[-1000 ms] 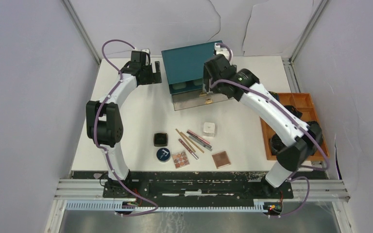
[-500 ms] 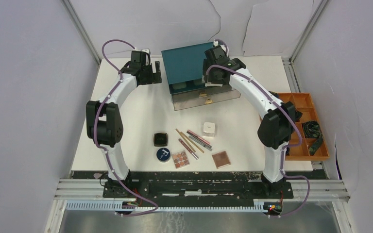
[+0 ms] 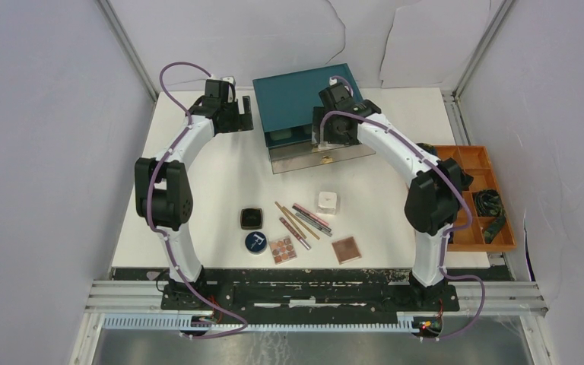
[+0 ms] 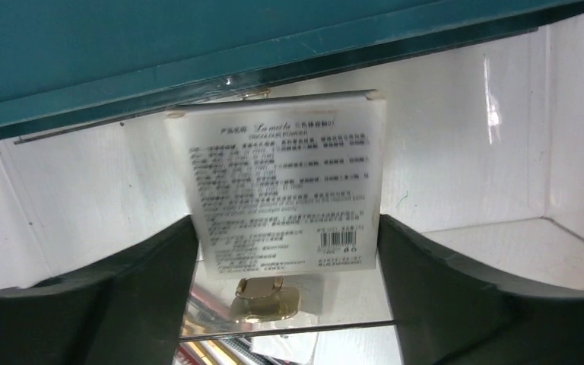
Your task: Organize the makeup
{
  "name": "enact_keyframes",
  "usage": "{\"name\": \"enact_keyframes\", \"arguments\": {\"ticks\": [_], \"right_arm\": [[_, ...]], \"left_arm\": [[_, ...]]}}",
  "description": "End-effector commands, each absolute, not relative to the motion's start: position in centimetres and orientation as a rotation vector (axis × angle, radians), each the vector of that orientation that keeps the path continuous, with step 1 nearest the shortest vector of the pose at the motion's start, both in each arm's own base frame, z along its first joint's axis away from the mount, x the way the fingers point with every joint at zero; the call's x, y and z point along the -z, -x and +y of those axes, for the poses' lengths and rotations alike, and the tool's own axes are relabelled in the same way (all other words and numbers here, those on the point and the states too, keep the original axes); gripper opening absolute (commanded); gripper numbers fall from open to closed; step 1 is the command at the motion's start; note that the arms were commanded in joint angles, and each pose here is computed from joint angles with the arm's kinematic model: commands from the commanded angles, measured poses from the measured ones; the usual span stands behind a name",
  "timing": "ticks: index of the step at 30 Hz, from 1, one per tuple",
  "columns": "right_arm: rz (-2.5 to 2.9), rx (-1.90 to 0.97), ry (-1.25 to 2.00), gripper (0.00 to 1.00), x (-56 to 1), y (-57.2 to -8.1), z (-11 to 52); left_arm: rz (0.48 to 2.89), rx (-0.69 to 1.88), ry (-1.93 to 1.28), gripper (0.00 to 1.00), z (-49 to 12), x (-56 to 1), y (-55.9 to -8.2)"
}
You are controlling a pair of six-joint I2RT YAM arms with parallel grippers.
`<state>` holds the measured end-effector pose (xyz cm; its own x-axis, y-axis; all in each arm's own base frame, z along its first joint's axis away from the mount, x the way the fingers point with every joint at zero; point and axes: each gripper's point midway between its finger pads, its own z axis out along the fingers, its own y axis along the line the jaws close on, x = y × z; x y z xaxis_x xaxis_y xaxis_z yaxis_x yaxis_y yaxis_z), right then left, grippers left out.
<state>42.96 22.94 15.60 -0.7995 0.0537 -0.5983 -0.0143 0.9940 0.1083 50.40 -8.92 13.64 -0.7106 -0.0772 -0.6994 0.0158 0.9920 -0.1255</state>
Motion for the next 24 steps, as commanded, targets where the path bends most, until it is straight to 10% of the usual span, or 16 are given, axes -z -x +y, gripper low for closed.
{"name": "enact_keyframes", "arguments": {"ticks": [1,14,24], "right_arm": [[2.435,-0.131,-0.003,0.98,-18.6,-43.6,22.7],[2.193,-0.071,0.052,1.00,-30.2,-42.4,19.9],[2.415,-0.093,-0.075,0.98,-19.8,-28.6,20.1]], "left_arm": [[2.294,0.175,0.041,0.99,-9.2,-15.4,-51.7],[2.288,0.183,0.042,0.99,-9.3,-15.8,-51.9],[2.293,0.172,0.047,0.99,-9.0,-15.5,-51.9]]}}
